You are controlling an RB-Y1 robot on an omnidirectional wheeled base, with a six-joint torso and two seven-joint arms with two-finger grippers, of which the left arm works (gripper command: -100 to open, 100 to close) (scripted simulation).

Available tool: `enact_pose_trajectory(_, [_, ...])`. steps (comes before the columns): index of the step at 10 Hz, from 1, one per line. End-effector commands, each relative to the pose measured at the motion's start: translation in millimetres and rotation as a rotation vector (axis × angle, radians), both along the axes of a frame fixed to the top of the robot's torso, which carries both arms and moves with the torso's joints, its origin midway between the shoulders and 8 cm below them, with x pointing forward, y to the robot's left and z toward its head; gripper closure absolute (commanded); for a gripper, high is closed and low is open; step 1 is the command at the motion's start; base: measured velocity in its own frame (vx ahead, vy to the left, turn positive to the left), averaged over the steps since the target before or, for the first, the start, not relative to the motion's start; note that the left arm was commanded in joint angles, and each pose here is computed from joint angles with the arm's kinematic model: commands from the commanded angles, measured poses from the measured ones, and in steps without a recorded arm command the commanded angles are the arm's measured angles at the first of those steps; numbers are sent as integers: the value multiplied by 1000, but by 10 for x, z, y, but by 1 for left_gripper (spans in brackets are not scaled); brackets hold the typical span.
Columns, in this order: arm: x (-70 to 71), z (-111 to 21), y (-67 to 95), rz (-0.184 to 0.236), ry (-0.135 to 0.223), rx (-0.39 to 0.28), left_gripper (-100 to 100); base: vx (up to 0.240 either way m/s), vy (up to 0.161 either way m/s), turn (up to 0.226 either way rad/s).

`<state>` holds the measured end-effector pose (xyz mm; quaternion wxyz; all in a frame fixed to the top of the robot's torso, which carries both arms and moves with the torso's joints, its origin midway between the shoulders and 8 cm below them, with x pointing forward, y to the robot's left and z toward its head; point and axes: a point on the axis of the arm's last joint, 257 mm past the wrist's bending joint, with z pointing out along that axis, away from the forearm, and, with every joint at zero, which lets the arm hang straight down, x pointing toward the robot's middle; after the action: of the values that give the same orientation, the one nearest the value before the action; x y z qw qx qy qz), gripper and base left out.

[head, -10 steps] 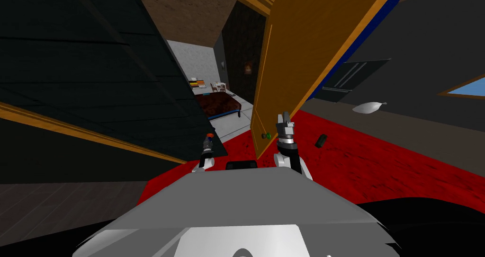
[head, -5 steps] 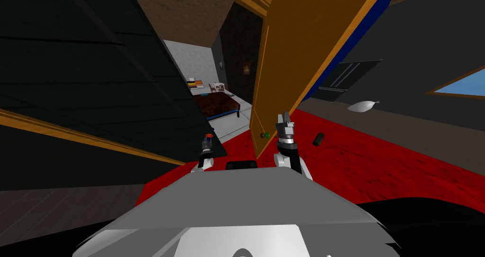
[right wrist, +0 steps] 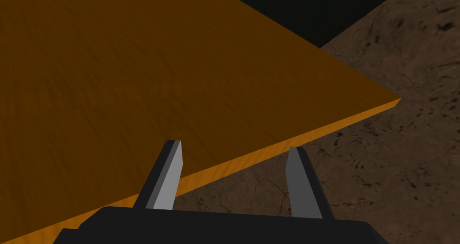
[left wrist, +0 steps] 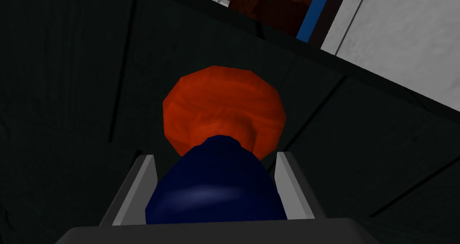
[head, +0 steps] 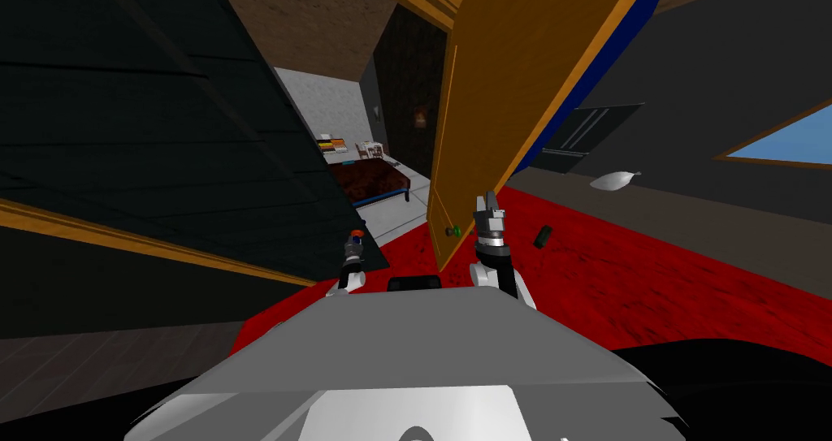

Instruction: Pull the door open

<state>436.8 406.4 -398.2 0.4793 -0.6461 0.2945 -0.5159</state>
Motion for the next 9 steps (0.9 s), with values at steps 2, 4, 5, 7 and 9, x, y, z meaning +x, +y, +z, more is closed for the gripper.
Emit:
enact_pose_trajectory(2, [-8, 2, 39, 7, -20, -59, 100, 1, -1, -42])
enact_pose_trajectory(4, [-24, 4, 90, 15, -40, -116, 100, 6, -1, -43])
enact_pose_trajectory(5, [-24, 4, 90, 15, -43, -127, 100, 7, 0, -25])
enact_pose_trajectory(7, [-40, 7, 140, 23, -64, -184, 100, 10, 0, -48])
enact_pose_trajectory(9, [-48, 9, 165, 28, -80, -228, 100, 9, 2, -28])
